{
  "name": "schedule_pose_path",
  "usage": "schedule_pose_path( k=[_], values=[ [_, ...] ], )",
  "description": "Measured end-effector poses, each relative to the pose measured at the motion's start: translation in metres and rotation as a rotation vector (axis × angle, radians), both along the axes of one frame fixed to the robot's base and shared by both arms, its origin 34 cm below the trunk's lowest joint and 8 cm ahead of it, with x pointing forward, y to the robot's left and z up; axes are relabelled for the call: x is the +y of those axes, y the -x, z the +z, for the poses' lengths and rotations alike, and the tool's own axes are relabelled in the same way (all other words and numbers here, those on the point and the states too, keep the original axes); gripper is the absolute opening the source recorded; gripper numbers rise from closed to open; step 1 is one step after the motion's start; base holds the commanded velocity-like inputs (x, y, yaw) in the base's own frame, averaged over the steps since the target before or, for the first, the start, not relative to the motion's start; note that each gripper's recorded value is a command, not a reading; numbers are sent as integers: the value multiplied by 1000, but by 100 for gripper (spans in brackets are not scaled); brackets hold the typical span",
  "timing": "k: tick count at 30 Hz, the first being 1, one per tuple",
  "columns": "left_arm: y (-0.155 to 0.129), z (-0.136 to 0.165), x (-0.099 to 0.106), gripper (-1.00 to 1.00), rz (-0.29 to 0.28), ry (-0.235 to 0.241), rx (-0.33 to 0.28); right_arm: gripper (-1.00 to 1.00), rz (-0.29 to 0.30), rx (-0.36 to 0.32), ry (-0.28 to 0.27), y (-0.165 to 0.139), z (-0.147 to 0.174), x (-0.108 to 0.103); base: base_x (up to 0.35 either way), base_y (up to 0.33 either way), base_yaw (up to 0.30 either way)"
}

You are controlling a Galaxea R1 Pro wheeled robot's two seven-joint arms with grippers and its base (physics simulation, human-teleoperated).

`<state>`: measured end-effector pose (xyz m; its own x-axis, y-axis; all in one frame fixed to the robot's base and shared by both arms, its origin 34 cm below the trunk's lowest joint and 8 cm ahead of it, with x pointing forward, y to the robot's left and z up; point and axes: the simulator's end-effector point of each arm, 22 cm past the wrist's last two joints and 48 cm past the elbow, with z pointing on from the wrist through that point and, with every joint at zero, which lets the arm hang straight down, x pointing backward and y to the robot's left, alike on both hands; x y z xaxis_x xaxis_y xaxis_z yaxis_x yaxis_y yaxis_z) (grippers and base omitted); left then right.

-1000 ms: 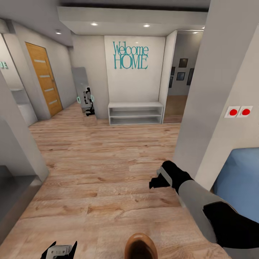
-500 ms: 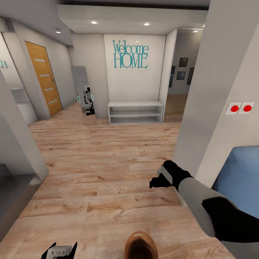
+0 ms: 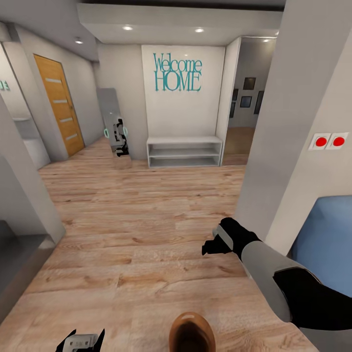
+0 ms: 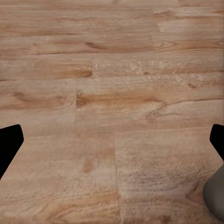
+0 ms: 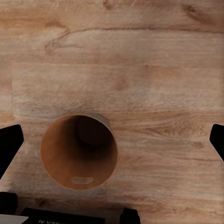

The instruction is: Put the three can of soda from the living room inside the tash can in the kitchen.

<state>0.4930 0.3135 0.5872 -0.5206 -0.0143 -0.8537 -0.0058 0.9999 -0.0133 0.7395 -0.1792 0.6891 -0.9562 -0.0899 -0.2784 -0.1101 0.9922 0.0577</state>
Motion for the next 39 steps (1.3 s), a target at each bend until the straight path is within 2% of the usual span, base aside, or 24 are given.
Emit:
schedule_pose_path(
  k=[39],
  values=[
    [8,-73,0,100,1,2,-8,100,-1,6,5,13,-80,-2,0,0,0]
  ],
)
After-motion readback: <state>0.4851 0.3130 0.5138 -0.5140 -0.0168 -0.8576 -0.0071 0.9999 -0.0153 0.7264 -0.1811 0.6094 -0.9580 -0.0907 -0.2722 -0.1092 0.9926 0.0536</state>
